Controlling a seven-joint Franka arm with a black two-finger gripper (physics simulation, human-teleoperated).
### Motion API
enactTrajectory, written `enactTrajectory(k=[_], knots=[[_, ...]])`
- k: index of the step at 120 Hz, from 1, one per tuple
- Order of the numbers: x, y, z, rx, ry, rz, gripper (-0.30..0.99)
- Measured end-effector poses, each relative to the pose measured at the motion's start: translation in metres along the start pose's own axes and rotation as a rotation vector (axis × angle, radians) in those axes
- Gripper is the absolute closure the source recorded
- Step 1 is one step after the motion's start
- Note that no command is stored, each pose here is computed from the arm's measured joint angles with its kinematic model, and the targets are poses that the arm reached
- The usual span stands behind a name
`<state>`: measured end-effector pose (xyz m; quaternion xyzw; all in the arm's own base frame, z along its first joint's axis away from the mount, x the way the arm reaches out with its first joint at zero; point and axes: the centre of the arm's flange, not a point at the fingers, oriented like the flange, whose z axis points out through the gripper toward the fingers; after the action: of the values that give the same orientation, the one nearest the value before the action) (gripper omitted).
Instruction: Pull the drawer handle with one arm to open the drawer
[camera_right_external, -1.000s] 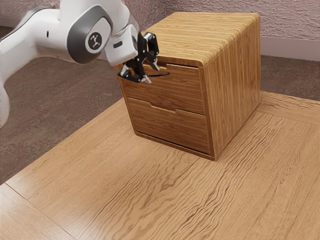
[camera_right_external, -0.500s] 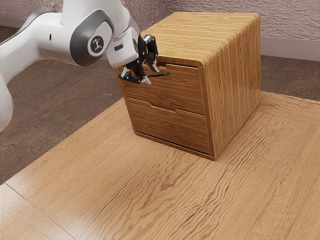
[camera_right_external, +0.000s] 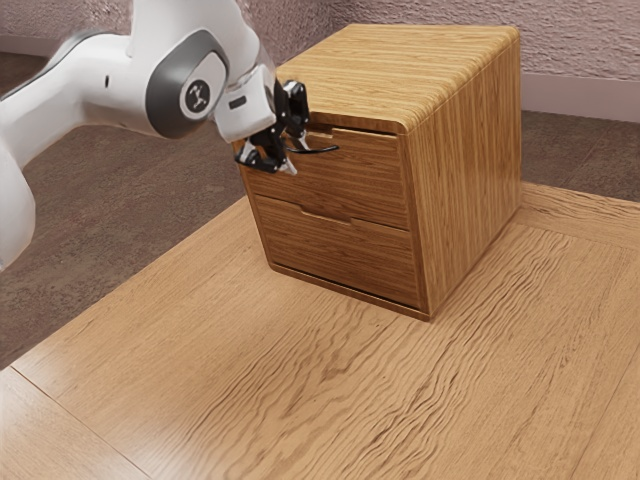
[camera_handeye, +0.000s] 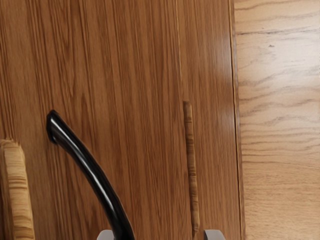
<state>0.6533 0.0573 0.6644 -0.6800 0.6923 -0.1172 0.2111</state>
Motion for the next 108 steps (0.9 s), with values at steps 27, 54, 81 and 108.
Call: enactTrajectory(k=[27,54,81,108], knots=[[0.0,-0.001,0.007,-0.007,-0.002,-0.004,0.57],[-0.004,0.005,0.011,-0.021,0.0,-0.016,0.62],[-0.005,0.014,0.001,-0.022,0.007,-0.023,0.63],[-0.007,0.016,-0.012,-0.01,0.013,-0.032,0.68]])
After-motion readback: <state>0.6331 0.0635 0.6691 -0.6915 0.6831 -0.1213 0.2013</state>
